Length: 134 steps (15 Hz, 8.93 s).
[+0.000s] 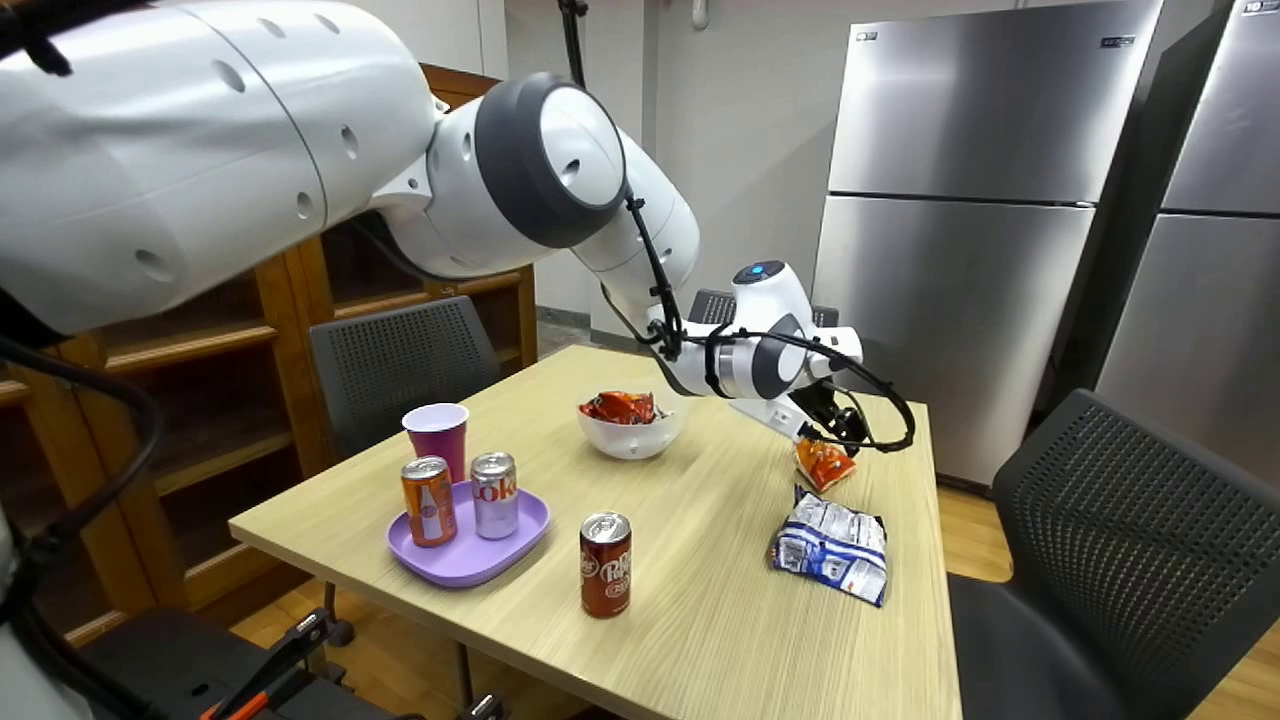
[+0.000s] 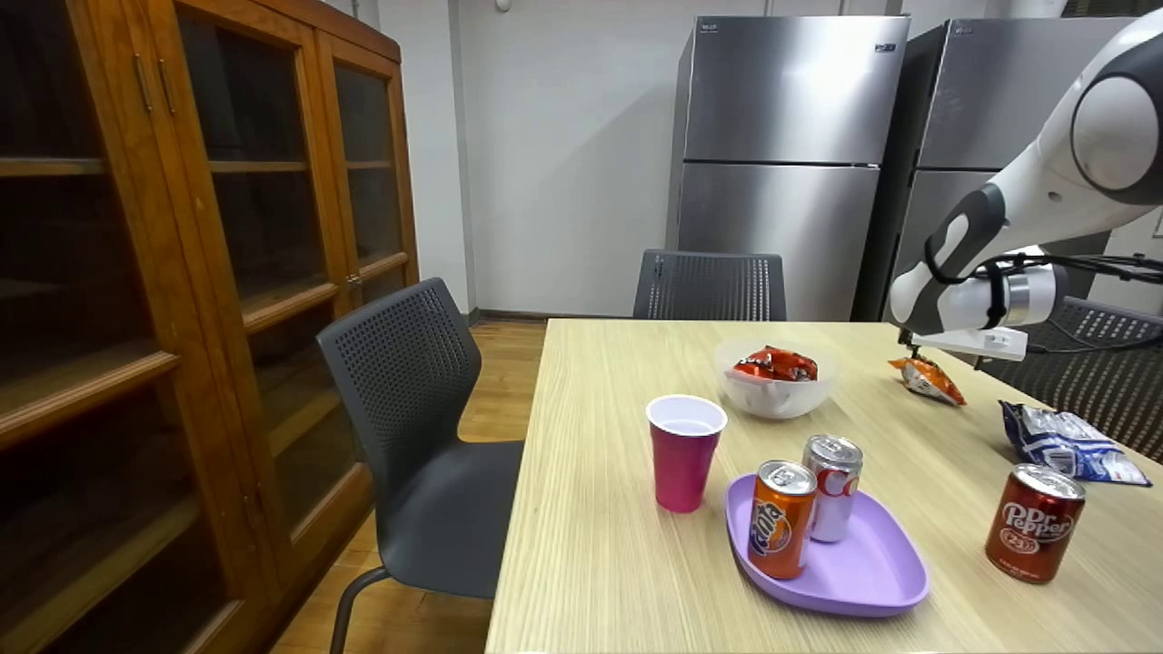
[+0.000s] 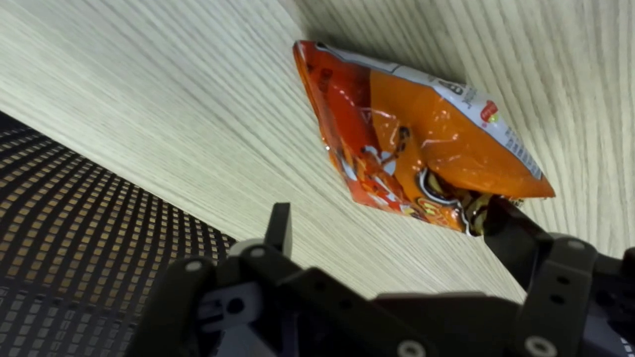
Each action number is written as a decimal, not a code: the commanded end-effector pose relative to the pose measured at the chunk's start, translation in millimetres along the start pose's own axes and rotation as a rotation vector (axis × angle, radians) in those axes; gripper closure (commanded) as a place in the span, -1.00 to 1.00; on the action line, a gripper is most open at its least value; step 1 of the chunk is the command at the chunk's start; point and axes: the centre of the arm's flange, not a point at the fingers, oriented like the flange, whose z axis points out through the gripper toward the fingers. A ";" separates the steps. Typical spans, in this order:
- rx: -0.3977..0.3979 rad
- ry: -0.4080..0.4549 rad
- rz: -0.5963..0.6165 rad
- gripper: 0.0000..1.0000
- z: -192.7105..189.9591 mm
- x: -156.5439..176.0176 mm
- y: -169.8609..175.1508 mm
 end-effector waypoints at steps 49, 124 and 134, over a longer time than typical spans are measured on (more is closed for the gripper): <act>0.176 0.205 -0.189 1.00 -137.9 -17.8 -74.9; 0.352 0.163 -0.338 -1.00 -200.1 -70.8 -77.1; 0.315 0.118 -0.269 -1.00 -200.4 -74.2 -9.9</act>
